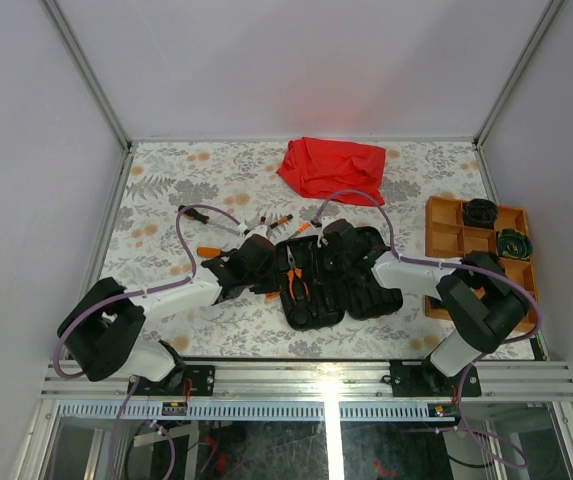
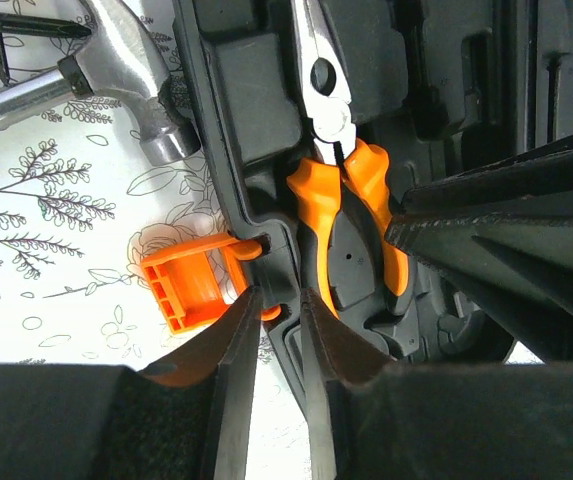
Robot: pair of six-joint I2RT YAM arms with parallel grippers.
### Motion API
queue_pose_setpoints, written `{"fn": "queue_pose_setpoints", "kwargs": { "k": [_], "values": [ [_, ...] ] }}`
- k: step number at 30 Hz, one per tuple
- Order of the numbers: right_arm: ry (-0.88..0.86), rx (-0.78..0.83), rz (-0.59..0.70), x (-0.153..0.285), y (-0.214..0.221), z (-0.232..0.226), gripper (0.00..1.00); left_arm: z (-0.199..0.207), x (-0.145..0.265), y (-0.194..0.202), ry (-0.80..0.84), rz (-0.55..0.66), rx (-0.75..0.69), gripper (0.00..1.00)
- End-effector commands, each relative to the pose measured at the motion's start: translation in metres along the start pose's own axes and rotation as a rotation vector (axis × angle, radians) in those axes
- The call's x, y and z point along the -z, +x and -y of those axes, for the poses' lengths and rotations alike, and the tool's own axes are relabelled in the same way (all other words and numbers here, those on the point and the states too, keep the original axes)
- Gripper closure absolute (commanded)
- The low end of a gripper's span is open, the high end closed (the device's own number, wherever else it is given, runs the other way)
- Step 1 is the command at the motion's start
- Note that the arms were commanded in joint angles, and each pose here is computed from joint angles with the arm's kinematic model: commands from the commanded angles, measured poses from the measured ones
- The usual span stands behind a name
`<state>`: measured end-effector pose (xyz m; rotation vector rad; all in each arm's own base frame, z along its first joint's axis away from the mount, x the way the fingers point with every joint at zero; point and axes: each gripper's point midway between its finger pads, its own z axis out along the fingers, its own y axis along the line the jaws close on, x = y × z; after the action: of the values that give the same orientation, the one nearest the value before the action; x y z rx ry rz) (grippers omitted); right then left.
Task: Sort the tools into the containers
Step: Place the pliers in the storage box.
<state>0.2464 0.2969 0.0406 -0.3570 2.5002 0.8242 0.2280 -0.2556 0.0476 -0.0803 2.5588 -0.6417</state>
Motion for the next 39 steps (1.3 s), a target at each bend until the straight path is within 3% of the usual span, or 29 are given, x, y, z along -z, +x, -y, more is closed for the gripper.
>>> {"fn": "queue_pose_setpoints", "kwargs": {
  "k": [1, 12, 32, 39],
  "values": [
    [-0.064, 0.033, 0.045, -0.003, -0.02, -0.023, 0.72, 0.006, -0.005, -0.004, 0.029, 0.016, 0.003, 0.79],
    [0.016, 0.044, -0.016, -0.01, -0.005, -0.01, 0.86, 0.008, -0.009, 0.0, 0.038, -0.004, 0.001, 0.81],
    [0.262, 0.065, -0.292, -0.033, 0.075, 0.024, 0.91, 0.013, -0.02, 0.008, 0.057, -0.039, -0.012, 0.84],
    [0.227, 0.079, -0.216, -0.024, 0.062, 0.014, 0.88, 0.013, -0.015, 0.004, 0.044, -0.021, -0.012, 0.82]
  ]
}}
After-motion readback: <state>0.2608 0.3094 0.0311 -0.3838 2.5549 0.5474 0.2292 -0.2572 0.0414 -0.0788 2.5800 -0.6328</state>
